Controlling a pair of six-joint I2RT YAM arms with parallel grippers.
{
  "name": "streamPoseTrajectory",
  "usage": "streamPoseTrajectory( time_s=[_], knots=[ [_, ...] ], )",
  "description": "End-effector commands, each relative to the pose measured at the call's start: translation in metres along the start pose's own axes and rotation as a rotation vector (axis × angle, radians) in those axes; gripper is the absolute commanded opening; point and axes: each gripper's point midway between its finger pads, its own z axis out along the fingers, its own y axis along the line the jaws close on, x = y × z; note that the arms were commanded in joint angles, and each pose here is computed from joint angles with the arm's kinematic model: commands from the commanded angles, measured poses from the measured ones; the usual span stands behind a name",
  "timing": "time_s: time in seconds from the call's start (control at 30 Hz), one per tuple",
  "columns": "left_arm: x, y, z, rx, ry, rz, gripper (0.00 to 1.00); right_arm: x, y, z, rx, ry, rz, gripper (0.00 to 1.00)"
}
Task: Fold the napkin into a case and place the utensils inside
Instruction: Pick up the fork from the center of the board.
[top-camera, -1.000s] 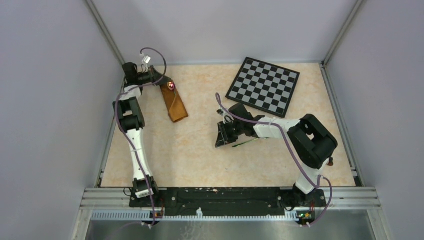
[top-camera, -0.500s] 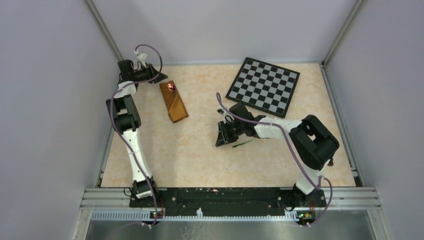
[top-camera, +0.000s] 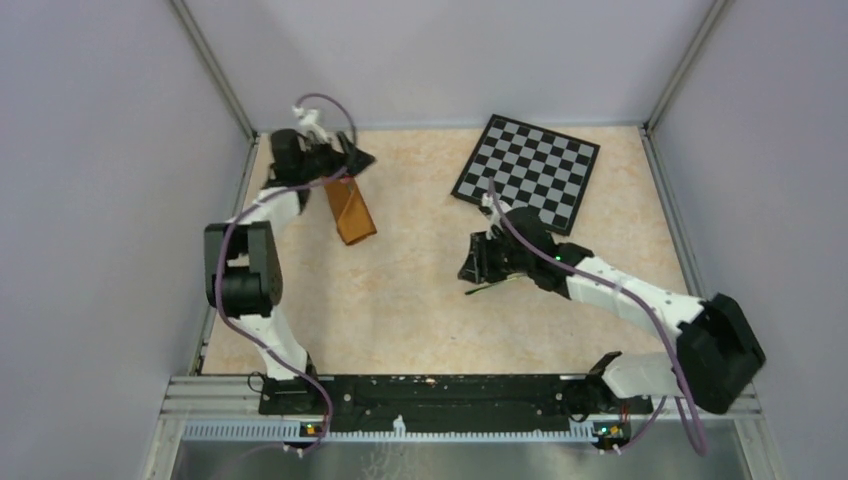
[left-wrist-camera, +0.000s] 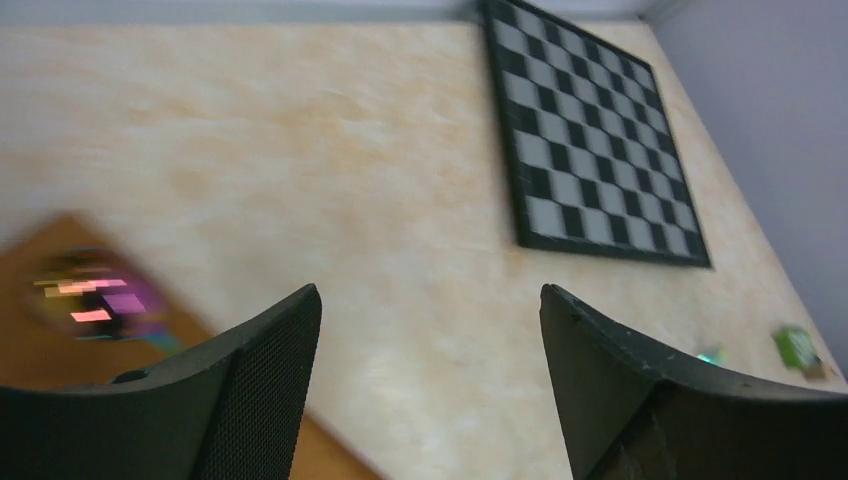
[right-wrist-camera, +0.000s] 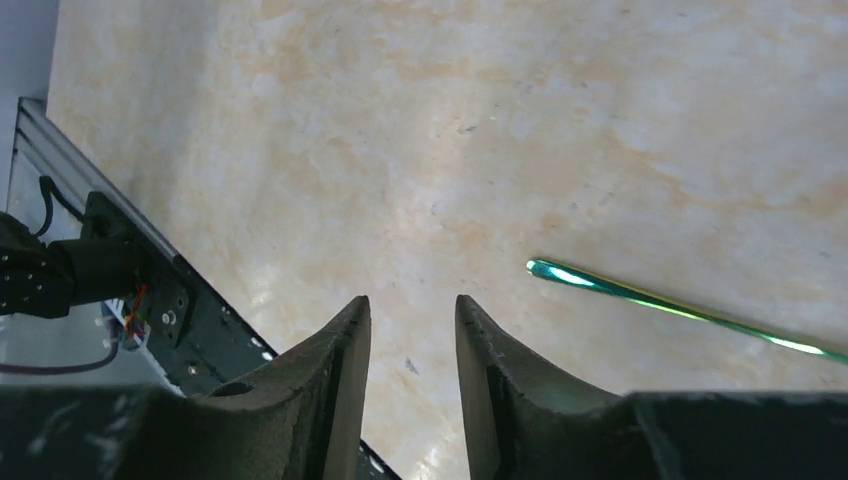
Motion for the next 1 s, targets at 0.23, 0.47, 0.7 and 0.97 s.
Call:
streamPoseTrajectory(
  time_s=[0.23, 0.47, 0.7, 0.97],
  knots=[
    [0.110, -0.253, 0.002, 0.237, 0.129, 0.123, 0.85, -0.004, -0.146, -0.079, 0.328, -0.260, 0.456, 0.55],
    [0.166, -0.317, -0.036, 0.411, 0.337, 0.140, 0.84, 0.020, -0.206, -0.081, 0.319, -0.280, 0.653, 0.55],
    [0.182, -0.338, -0.063, 0.534, 0.405, 0.138, 0.82, 0.010, -0.228, -0.066, 0.320, -0.293, 0.614, 0.43],
    [0.174, -0.346, -0.079, 0.589, 0.417, 0.220, 0.79, 0.008, -0.245, -0.047, 0.311, -0.247, 0.575, 0.30]
  ],
)
